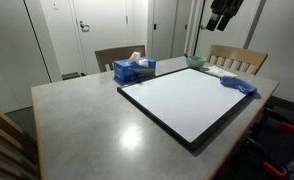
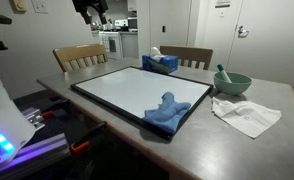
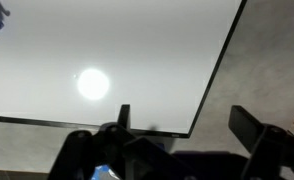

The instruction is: Use the blue towel to wipe the white board

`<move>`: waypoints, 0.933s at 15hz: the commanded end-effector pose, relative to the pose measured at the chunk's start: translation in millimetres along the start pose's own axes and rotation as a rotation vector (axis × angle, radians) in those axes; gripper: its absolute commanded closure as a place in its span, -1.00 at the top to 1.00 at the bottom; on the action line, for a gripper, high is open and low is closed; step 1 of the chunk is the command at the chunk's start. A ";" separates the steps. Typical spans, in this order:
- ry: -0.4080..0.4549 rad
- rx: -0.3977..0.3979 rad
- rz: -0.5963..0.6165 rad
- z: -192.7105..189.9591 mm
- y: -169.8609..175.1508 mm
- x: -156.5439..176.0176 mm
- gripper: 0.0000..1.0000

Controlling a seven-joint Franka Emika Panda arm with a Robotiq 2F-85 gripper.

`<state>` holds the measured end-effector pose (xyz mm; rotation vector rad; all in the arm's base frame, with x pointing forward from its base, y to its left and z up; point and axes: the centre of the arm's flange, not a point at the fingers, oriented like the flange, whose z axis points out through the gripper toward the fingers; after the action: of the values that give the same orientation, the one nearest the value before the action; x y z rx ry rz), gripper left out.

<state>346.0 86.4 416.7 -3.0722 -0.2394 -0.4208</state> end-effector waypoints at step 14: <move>-0.094 -0.016 0.120 64.5 79.5 -5.6 1.00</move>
<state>366.8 29.6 378.5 -3.0449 -0.0969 -0.2942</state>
